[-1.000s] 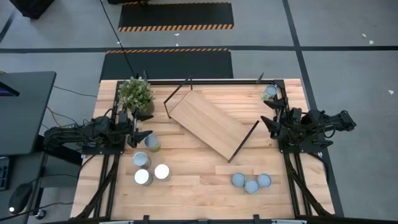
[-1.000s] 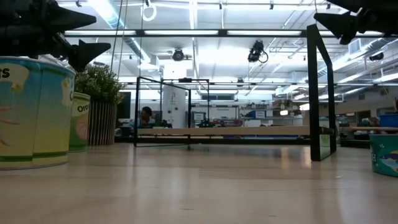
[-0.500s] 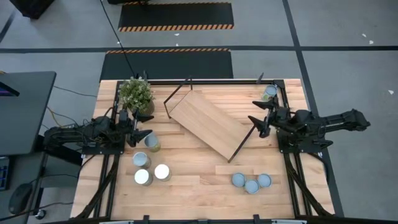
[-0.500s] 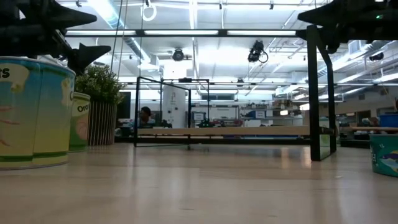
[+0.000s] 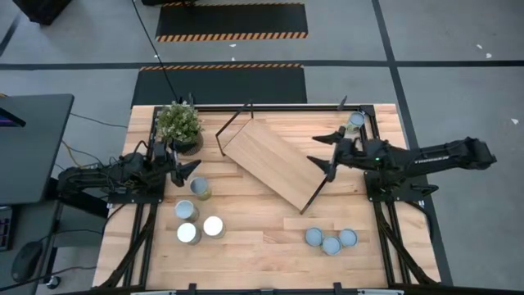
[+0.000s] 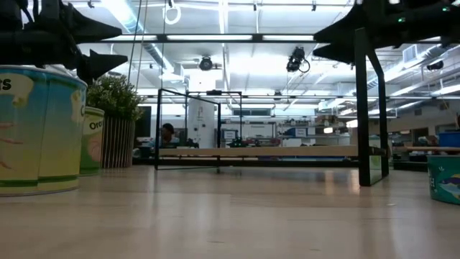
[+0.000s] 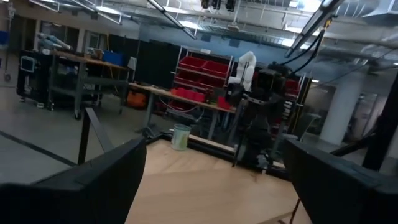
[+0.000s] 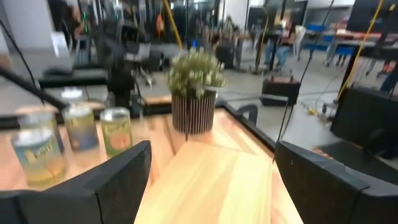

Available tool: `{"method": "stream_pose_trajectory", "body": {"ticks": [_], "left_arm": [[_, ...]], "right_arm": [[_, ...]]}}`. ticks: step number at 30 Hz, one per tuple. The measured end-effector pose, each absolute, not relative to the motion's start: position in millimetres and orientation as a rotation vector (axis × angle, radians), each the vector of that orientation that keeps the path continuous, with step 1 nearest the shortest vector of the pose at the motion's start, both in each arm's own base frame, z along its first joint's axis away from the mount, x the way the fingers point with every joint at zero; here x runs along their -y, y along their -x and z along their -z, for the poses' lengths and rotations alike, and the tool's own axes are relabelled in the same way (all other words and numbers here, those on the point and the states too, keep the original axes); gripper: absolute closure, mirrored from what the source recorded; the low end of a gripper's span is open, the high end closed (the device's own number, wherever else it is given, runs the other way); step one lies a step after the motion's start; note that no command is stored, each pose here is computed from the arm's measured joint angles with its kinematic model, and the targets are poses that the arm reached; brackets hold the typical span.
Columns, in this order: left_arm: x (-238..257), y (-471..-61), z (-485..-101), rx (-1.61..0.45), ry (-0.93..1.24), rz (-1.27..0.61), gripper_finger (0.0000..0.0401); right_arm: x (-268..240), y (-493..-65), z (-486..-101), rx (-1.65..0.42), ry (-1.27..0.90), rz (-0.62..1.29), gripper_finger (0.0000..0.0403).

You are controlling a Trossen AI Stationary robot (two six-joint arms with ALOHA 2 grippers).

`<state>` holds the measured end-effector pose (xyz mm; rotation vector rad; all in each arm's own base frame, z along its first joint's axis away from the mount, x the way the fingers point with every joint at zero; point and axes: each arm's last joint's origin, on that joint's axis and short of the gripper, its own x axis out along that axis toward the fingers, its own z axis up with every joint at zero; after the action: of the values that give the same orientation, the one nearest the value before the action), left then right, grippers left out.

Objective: Pick and place cans onto a shelf
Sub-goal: Put the canned carrots on the shelf

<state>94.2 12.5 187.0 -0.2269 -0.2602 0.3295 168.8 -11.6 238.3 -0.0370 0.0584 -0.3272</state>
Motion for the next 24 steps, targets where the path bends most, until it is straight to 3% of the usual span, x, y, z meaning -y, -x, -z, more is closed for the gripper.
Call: {"method": "stream_pose_trajectory", "body": {"ticks": [6, 20, 24], "left_arm": [[-13, -94, -187, 0.268, 0.246, -0.328, 0.0023], [-10, -95, -186, 0.249, 0.269, -0.238, 0.0023], [-10, -95, -185, 0.236, 0.269, -0.24, 0.0023]], "right_arm": [[7, -193, -236, -0.152, 0.082, 0.283, 0.0054], [1, -231, -295, -0.325, 0.107, 0.253, 0.0054], [5, -228, -303, -0.42, 0.125, 0.335, 0.0054]]}}
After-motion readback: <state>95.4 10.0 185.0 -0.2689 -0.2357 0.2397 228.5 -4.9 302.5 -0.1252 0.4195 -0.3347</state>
